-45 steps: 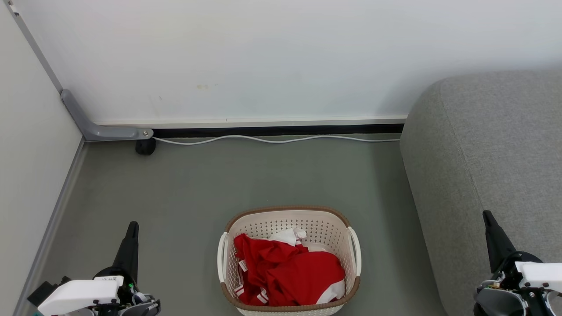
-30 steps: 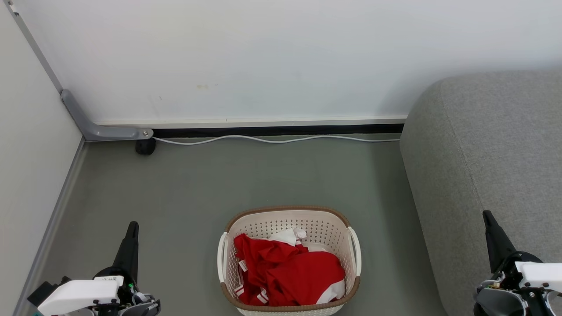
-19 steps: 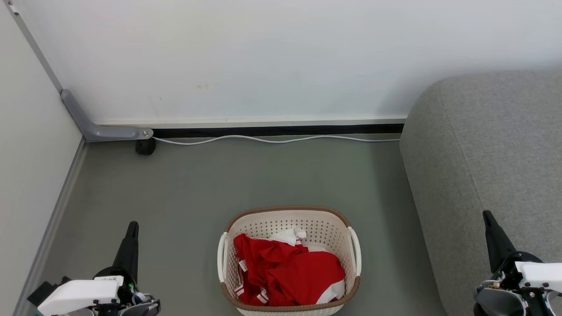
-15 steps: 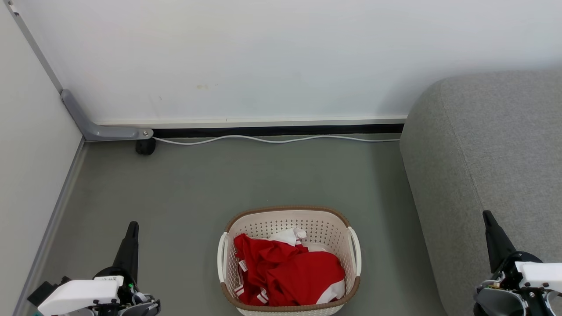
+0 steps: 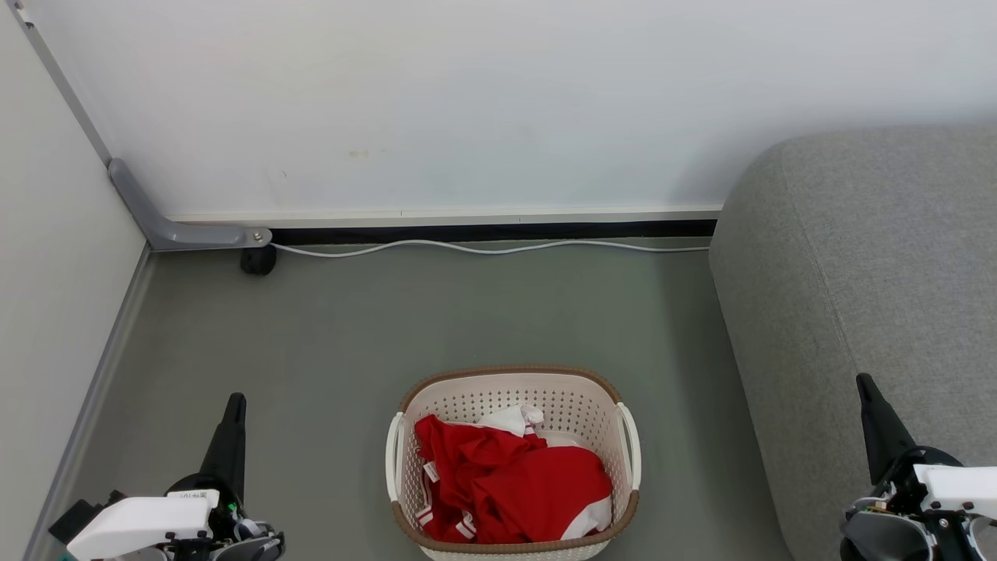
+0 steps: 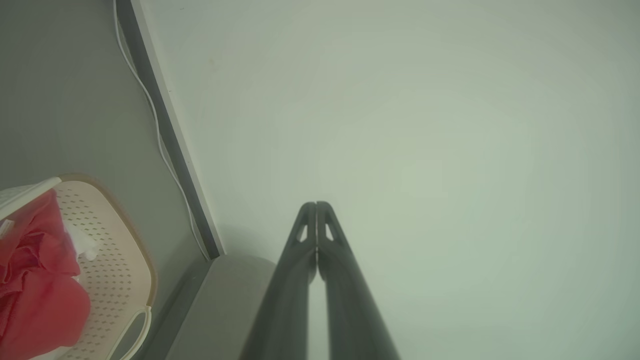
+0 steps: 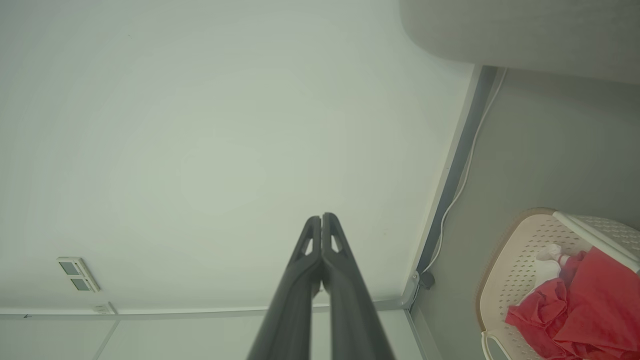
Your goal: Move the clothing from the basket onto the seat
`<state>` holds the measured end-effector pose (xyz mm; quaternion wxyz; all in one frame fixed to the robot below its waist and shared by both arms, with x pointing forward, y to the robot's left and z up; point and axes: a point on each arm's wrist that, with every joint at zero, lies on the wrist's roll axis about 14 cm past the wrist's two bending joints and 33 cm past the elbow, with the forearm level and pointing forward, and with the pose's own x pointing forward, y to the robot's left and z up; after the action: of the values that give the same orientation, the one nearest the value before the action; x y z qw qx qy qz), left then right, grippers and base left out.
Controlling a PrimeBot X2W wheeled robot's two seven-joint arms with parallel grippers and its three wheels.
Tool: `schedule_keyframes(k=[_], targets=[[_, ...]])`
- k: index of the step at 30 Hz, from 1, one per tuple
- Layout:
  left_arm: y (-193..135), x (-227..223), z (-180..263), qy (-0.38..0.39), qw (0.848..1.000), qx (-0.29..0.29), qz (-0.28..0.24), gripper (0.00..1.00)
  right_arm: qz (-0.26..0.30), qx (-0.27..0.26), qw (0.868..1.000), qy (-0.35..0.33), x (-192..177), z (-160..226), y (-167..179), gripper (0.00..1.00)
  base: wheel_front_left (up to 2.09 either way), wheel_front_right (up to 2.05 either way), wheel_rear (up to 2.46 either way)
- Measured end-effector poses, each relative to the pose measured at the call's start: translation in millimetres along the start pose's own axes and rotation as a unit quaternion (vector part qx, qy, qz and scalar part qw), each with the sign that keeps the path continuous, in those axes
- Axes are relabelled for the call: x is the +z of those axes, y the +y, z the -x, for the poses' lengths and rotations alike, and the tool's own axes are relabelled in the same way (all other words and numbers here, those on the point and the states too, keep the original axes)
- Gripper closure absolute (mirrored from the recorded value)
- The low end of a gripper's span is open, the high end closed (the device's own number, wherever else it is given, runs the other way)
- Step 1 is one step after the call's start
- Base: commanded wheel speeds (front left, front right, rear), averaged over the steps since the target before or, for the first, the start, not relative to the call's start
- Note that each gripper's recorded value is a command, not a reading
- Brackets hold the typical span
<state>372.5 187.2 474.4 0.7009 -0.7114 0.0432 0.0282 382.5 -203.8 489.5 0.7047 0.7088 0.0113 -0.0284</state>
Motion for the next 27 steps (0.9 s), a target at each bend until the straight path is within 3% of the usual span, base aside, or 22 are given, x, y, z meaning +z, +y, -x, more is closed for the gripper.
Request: schedule_keyframes(k=[7,8,14,27], targets=[[0,0,0,0.0,1.0,0.0,0.0,1.0,0.0,0.0,1.0,0.0,0,0,0,1.0,0.0,0.0,0.0],[2,0,1,0.0,1.0,0.003,0.001,0.0,0.0,-0.002,1.0,0.0,0,0,-1,0.0,0.0,0.0,0.0],[41,-7,17,-0.001,0.998,0.061,0.015,0.0,-0.013,-0.054,0.998,0.003,-8,14,-36,0.0,0.0,0.0,0.0],[37,-8,14,-0.006,0.998,0.056,0.007,0.0,0.005,-0.051,0.999,0.009,-14,11,-33,0.0,0.0,0.0,0.0]])
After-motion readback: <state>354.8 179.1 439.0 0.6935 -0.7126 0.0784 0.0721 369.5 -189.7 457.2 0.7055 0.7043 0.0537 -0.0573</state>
